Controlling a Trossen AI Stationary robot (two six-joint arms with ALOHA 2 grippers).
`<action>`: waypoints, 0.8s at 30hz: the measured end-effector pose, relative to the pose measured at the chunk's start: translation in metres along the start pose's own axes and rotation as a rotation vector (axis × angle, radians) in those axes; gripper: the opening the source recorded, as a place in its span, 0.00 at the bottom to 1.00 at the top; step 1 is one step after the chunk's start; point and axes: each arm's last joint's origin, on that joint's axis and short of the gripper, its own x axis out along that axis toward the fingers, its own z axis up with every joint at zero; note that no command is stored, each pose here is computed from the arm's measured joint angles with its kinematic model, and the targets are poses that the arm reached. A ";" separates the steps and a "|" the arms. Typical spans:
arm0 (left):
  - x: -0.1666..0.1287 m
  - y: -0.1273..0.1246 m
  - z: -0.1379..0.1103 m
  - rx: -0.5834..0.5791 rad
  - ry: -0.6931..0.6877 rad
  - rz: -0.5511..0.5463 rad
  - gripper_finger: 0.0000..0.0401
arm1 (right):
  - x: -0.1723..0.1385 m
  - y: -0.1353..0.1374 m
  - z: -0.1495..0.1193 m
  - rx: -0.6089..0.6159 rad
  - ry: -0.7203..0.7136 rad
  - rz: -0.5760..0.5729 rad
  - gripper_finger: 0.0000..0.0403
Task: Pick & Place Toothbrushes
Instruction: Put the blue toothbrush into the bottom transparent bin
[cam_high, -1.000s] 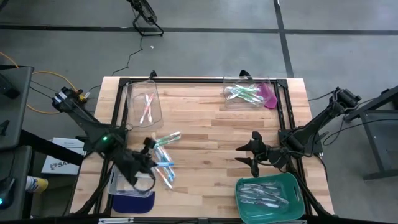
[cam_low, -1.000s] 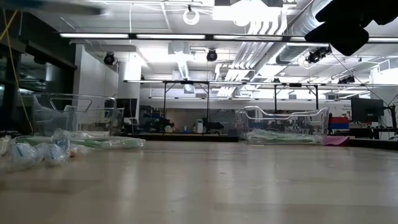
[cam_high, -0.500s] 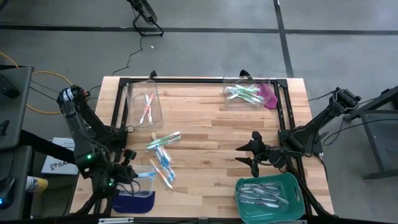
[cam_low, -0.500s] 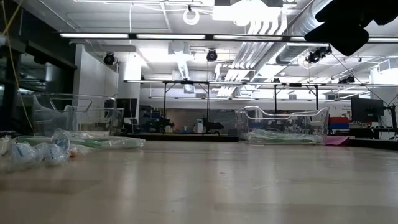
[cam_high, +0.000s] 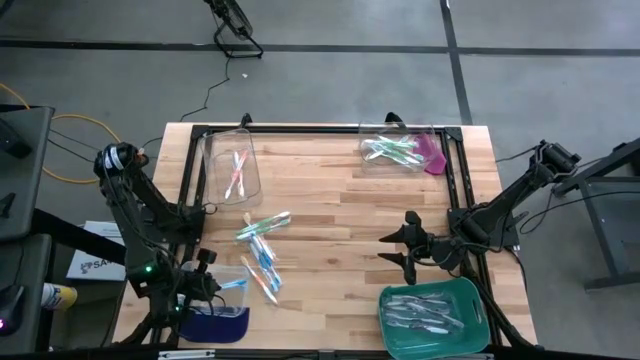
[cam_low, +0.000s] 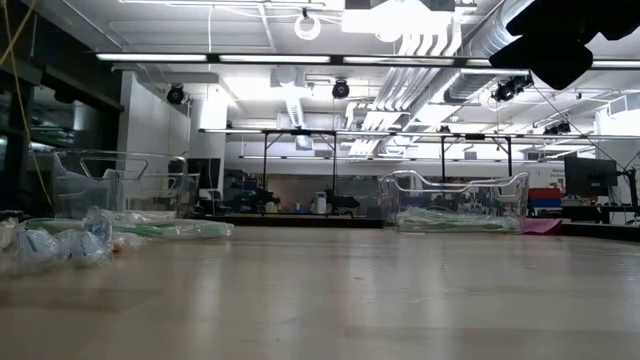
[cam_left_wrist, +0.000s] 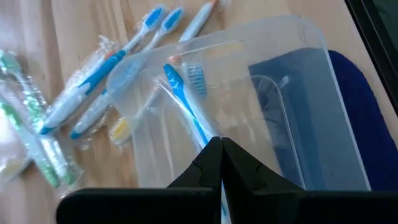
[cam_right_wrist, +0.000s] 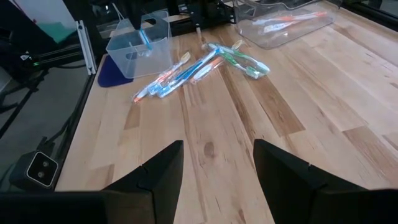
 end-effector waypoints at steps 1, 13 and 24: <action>0.002 -0.001 -0.001 -0.003 -0.003 -0.004 0.00 | 0.000 0.000 0.000 0.000 0.000 0.000 0.47; 0.013 -0.001 -0.009 -0.017 -0.006 -0.030 0.00 | 0.000 0.000 0.000 0.000 0.000 0.000 0.47; 0.023 -0.005 -0.012 -0.008 0.021 0.009 0.00 | 0.000 0.000 0.000 0.000 0.000 -0.001 0.47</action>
